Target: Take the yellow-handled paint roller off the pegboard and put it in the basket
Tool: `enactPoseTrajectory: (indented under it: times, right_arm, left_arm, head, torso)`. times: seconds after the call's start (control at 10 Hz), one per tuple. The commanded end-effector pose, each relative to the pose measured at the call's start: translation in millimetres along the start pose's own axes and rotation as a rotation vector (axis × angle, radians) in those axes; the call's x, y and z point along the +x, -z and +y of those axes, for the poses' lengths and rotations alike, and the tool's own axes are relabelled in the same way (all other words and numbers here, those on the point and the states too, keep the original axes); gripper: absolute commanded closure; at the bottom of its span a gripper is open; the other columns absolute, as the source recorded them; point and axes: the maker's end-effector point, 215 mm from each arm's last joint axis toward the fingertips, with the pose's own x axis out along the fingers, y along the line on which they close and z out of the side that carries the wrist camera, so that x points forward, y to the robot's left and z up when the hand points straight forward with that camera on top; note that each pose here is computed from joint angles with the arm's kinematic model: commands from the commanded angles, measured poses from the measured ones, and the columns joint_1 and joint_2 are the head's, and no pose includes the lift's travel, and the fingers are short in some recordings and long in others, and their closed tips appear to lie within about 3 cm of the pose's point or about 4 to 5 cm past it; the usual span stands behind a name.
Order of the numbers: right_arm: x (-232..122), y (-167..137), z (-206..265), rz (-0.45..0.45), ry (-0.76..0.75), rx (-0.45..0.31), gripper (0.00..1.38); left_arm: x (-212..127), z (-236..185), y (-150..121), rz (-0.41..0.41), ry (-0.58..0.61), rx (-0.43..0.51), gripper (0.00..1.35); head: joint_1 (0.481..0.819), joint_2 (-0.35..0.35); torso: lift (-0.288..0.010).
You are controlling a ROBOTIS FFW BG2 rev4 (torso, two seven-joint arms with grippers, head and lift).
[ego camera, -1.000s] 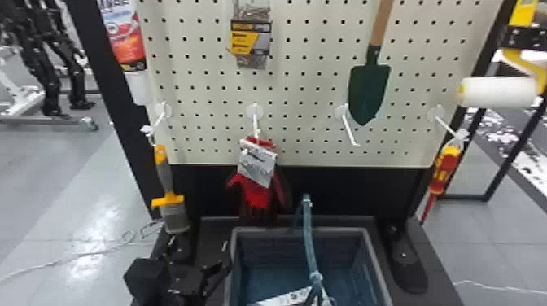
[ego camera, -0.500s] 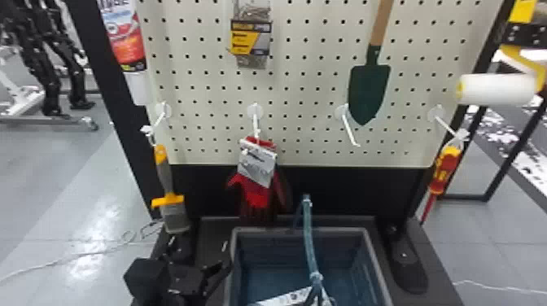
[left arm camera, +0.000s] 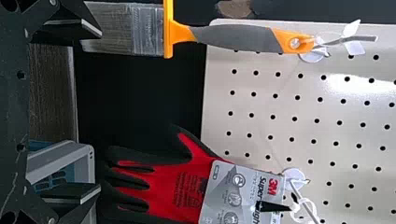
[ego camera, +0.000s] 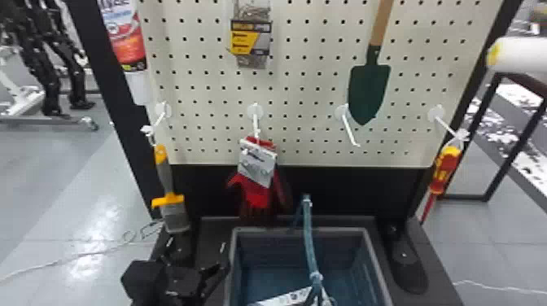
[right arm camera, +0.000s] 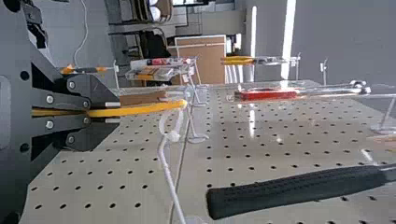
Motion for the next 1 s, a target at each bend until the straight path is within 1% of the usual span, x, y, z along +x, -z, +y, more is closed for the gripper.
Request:
enactPoseTrajectory:
  times: [0.0, 0.1, 0.2, 0.4, 0.6, 0.7, 0.9]
  right_arm:
    - [-7.3, -3.6, 1.0, -0.017, 0.012, -0.001, 1.29]
    - [-11.0, 0.8, -1.3, -0.027, 0.026, 0.007, 1.29]
    - [-17.3, 22.4, -2.1, -0.011, 0.043, 0.042, 1.29]
    - [-18.1, 80.9, 7.9, 0.015, 0.066, 0.133, 1.29]
    - [-17.7, 123.8, 13.9, 0.006, 0.094, 0.182, 1.29]
    - [-13.9, 146.5, 19.4, 0.017, 0.094, 0.210, 1.29]
    - [-2.5, 182.1, 28.7, 0.031, 0.099, 0.238, 1.29]
  left_arm:
    - [0.1, -0.6, -0.1, 0.000, -0.001, -0.002, 0.15]
    - [0.2, -1.5, 0.4, 0.001, 0.001, -0.003, 0.15]
    - [0.2, -1.4, 0.4, 0.001, 0.001, -0.004, 0.15]
    - [-3.0, 2.0, 4.0, 0.008, -0.006, -0.004, 0.15]
    - [-0.9, -1.6, 1.1, 0.003, 0.001, -0.003, 0.15]
    - [-1.0, -2.4, 2.9, 0.007, 0.002, -0.005, 0.15]
    - [-0.4, -3.3, 2.6, 0.007, 0.004, -0.004, 0.15]
  head:
    - [0.549, 0.000]
    - [0.549, 0.000]
    - [0.549, 0.000]
    - [0.549, 0.000]
    - [0.549, 0.000]
    - [0.549, 0.000]
    - [0.549, 0.000]
  torso:
    - [-0.100]
    - [-0.100]
    - [-0.100]
    - [-0.100]
    - [-0.100]
    - [-0.100]
    - [-0.100]
